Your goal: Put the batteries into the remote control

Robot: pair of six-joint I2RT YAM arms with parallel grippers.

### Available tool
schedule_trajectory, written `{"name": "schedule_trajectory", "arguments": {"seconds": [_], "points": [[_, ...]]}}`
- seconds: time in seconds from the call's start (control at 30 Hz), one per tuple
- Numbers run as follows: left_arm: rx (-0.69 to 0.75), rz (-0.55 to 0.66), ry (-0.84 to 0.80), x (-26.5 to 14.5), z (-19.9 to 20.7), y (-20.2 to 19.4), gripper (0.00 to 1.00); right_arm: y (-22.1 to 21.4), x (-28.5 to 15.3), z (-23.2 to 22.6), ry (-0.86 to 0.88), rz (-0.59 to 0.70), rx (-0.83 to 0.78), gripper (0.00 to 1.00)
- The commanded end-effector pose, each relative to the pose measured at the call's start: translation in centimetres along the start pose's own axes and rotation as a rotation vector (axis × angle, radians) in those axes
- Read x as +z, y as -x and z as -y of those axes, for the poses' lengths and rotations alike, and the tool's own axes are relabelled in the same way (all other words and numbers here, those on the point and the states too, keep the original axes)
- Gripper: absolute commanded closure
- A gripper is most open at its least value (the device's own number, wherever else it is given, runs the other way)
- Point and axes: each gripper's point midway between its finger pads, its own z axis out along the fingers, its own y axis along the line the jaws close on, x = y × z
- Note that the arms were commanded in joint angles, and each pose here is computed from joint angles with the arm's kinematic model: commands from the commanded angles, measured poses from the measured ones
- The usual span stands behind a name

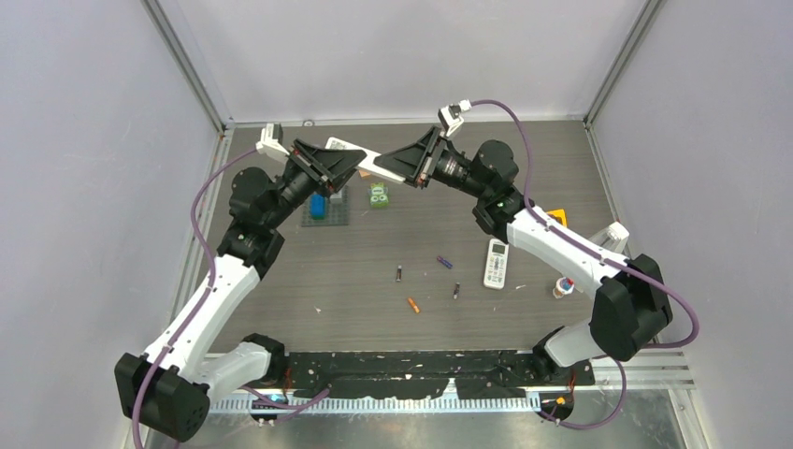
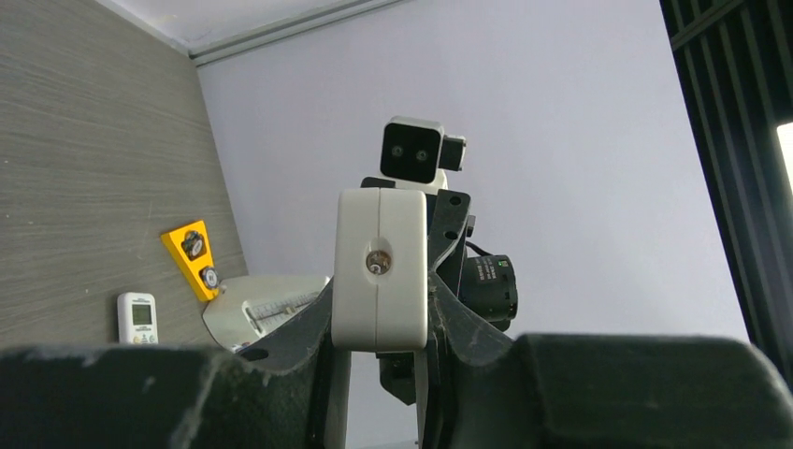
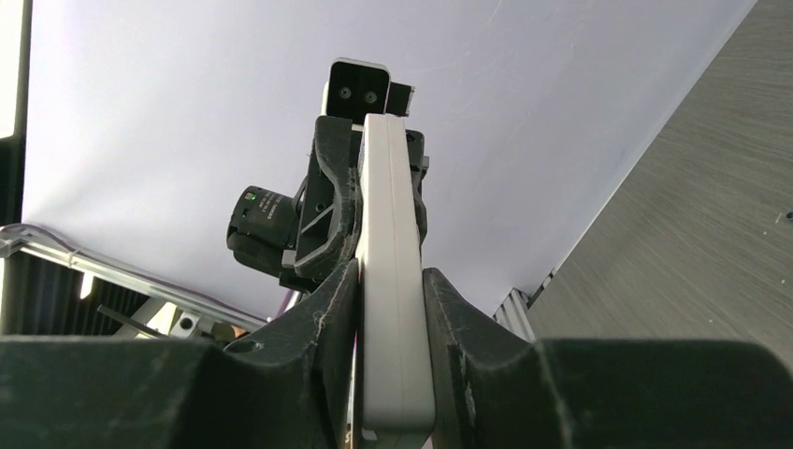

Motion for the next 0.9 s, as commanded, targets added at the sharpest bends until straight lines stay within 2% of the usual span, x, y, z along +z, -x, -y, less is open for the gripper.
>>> {"name": "schedule_trajectory", "arguments": {"seconds": [0.0,0.1,0.27,0.4,0.43,0.53,0.67,0.8,0.87], "points": [[0.030,0.159,-0.155,-1.6,4.5,3.0,1.00,-0.7,-0.6,1.4,-0.001,-0.025,0.017,0.75],[0.029,0.187,-0.150,-1.8,4.2,3.5,1.00,-0.4,-0.8,1.6,0.006,-0.017,0.024,0.80],[0.042,0.180,-0.132,-1.7,3.6,3.4,1.00,-0.1,-0.8,1.9,-0.003,-0.011,0.030,0.79],[0.067,0.174,-0.107,-1.7,3.0,3.3,1.00,0.4,-0.6,1.8,-0.010,-0.001,0.027,0.65],[0.073,0.168,-0.101,-1.6,2.8,3.2,1.00,0.4,-0.6,2.3,-0.034,-0.003,0.037,0.56],[0.084,0.146,-0.089,-1.3,2.4,2.9,1.00,0.9,-0.2,2.3,-0.066,-0.003,0.017,0.42],[0.096,0.140,-0.071,-1.2,1.9,2.8,1.00,0.9,-0.2,3.1,-0.110,-0.005,0.026,0.36],[0.117,0.115,-0.047,-0.8,1.4,2.6,1.00,1.0,0.0,3.0,-0.104,-0.008,0.024,0.36],[0.128,0.101,-0.025,-0.6,0.8,2.4,1.00,1.1,0.0,2.9,-0.104,-0.006,0.023,0.40]]}}
